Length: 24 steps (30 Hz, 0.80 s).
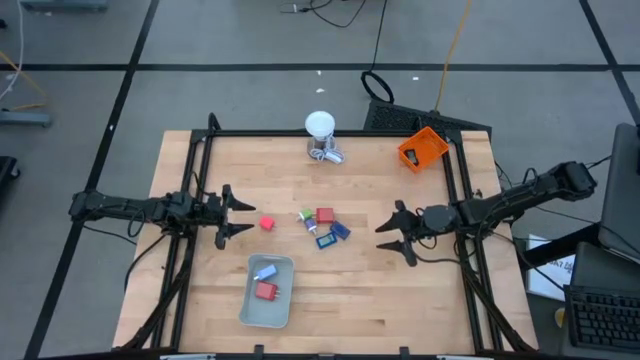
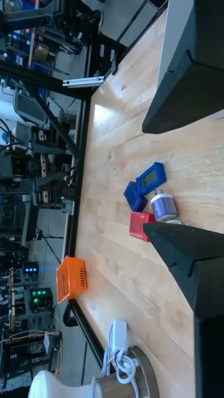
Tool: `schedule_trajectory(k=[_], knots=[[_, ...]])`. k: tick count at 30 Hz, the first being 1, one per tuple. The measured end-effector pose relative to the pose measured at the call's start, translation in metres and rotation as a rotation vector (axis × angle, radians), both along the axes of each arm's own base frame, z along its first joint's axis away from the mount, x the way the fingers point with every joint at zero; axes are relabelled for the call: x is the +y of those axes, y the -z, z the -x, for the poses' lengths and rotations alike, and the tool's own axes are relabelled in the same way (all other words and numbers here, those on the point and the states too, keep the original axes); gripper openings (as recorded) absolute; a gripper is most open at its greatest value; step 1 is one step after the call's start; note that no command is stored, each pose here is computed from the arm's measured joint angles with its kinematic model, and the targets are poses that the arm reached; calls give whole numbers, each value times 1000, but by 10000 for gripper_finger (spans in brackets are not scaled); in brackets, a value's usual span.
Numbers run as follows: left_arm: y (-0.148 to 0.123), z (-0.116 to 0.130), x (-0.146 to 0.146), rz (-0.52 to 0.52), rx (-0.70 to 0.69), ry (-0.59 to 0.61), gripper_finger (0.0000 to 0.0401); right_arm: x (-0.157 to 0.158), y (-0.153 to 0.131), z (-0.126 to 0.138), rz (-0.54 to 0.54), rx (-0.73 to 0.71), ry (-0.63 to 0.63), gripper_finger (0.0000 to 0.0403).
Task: Pick & Place Office items
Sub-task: Put the top blue digital clock into the orange bin
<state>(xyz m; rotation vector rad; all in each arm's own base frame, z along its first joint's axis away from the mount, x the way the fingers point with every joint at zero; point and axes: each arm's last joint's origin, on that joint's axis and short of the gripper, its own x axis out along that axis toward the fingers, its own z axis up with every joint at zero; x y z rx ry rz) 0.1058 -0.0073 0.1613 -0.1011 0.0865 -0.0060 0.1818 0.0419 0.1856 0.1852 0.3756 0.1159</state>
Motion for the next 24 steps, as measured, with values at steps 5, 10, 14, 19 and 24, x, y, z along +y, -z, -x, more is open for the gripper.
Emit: schedule_trajectory(k=[5, 10, 14, 19, 24], knots=[[0, 0, 0, 0, 0, 1, 253, 2, 0, 0, 28, -4, -16, 210], [0, 0, 0, 0, 0, 0, 265, 0, -3, -5, 35, -62, 77, 210], [0, 0, 0, 0, 0, 0, 268, 2, -1, -15, 108, -122, 83, 210], [0, 0, 0, 0, -1, 0, 258, 5, 12, -32, 139, -62, 116, 220], [0, 0, 0, 0, 0, 1, 247, 9, 23, -52, 178, 18, 155, 253]])
